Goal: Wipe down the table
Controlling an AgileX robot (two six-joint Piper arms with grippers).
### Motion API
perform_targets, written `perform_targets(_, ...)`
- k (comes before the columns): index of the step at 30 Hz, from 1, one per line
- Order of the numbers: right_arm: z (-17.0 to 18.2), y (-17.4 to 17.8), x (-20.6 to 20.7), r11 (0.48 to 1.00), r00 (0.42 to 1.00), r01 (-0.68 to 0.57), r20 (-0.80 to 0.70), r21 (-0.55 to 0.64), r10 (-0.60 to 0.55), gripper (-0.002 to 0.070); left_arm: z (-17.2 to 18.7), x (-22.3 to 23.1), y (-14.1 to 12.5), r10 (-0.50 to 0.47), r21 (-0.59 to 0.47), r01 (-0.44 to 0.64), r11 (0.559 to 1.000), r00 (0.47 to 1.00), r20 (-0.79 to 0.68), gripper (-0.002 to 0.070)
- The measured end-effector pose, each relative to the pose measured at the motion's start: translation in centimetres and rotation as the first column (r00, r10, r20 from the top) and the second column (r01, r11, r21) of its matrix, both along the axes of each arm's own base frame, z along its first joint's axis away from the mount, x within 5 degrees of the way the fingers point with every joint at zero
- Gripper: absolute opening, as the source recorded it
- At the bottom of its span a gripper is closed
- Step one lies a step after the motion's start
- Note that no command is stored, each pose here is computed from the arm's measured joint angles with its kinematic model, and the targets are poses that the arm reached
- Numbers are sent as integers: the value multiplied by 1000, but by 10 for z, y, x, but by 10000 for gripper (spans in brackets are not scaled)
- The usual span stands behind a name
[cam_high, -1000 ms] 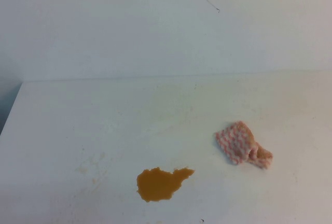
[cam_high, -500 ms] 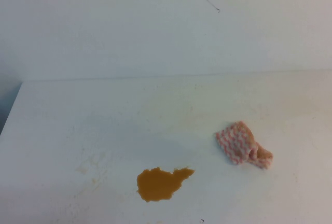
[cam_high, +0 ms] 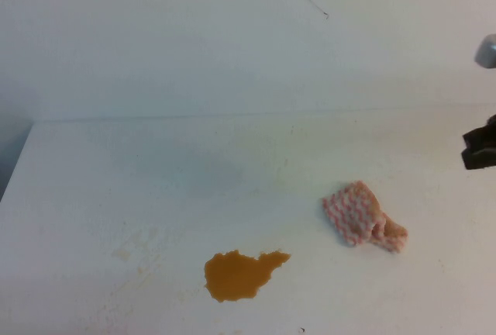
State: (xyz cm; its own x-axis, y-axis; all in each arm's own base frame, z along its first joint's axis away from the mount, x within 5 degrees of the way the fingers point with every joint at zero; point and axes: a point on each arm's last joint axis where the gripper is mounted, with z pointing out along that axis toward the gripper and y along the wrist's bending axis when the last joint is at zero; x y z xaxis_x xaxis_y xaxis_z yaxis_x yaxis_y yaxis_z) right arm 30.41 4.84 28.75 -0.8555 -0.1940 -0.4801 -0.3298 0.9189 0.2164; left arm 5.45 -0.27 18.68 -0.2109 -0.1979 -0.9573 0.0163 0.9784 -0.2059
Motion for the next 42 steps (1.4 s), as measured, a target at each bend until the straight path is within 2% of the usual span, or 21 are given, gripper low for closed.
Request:
perform_targets(7,-7,63,20,985,985,-171,14,2,171,34,0,0,0,0,0,0,1000,1000,0,-4)
perform_targets(10,-15,80,30,980,980,-197,-2,-2,197,94,0,0,0,0,0,0,1000,1000,0,-4)
perform_targets(15,-35,94,45,985,983,-172,-62,2,171,279,0,0,0,0,0,0,1000,1000,0,-4)
perform_targets(18,-45,99,51,985,981,-175,-85,-3,174,333,0,0,0,0,0,0,1000,1000,0,-4)
perform_targets(21,-55,106,54,982,977,-187,-106,-11,185,349,0,0,0,0,0,0,1000,1000,0,-4)
perform_targets(25,-76,113,58,981,973,-186,-151,-59,175,355,0,0,0,0,0,0,1000,1000,0,-4)
perform_targets(29,-100,112,63,980,971,-145,-212,-136,114,356,0,0,0,0,0,0,1000,1000,0,-4)
perform_targets(36,-133,112,65,977,948,-139,-306,-163,84,345,0,0,0,0,0,0,1000,1000,0,-4)
perform_targets(39,-138,112,65,976,944,-140,-320,-166,81,280,0,0,0,0,0,0,1000,1000,0,-4)
perform_targets(42,-136,112,66,976,945,-141,-318,-166,82,134,0,0,0,0,0,0,1000,1000,0,-4)
